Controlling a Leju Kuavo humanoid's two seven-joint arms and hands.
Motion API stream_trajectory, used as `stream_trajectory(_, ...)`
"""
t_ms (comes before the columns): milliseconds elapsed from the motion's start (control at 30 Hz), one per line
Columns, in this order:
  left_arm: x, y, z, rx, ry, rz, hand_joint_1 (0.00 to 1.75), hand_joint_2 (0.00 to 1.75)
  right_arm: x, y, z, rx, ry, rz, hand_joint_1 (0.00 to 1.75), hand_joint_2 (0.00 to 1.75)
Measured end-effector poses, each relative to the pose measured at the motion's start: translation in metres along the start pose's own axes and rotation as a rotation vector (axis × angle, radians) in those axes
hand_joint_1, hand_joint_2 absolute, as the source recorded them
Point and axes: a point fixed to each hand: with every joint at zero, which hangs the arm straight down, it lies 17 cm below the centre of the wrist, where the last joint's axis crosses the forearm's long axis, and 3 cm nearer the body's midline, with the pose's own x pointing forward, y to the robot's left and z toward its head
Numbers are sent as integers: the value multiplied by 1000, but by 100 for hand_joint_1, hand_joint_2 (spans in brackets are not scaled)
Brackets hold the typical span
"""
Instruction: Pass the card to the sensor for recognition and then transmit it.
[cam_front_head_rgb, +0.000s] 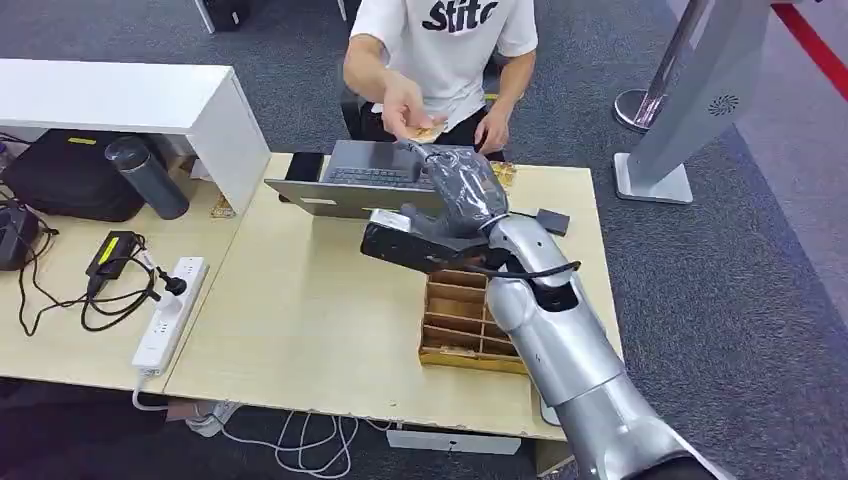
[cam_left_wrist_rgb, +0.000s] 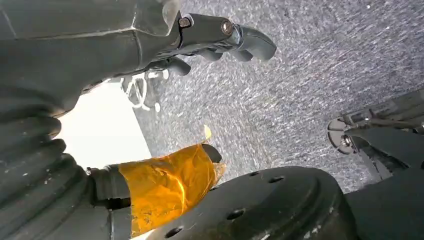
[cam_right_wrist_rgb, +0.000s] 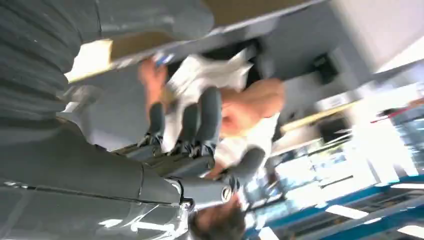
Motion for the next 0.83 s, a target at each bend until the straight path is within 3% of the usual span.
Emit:
stream_trajectory(200,-4,-1,0,-6,20,45,0,175,20,-10,19,-81,-82,-136,0,175)
stream_trajectory(367,-9,-4,0,-12,40,88,0,175,20,-27,62,-195,-122,-233,0,175)
stream_trajectory(500,-12,-5,0,-16,48,105,0,175,6,-28,98,-245,-111,-298,0,175)
stream_trajectory(667,-12,-6,0,-17,50,115,0,175,-2,-32,116,-266,-95,-359,0,175)
stream_trajectory(733,-13,-6,1,-19,54,130,0,175,-10,-27,130,-262,-90,-558,0,175)
stream_trajectory(833,-13,-6,0,-19,52,137,0,175,-35,-20,177,-245,-171,-1163,0,175)
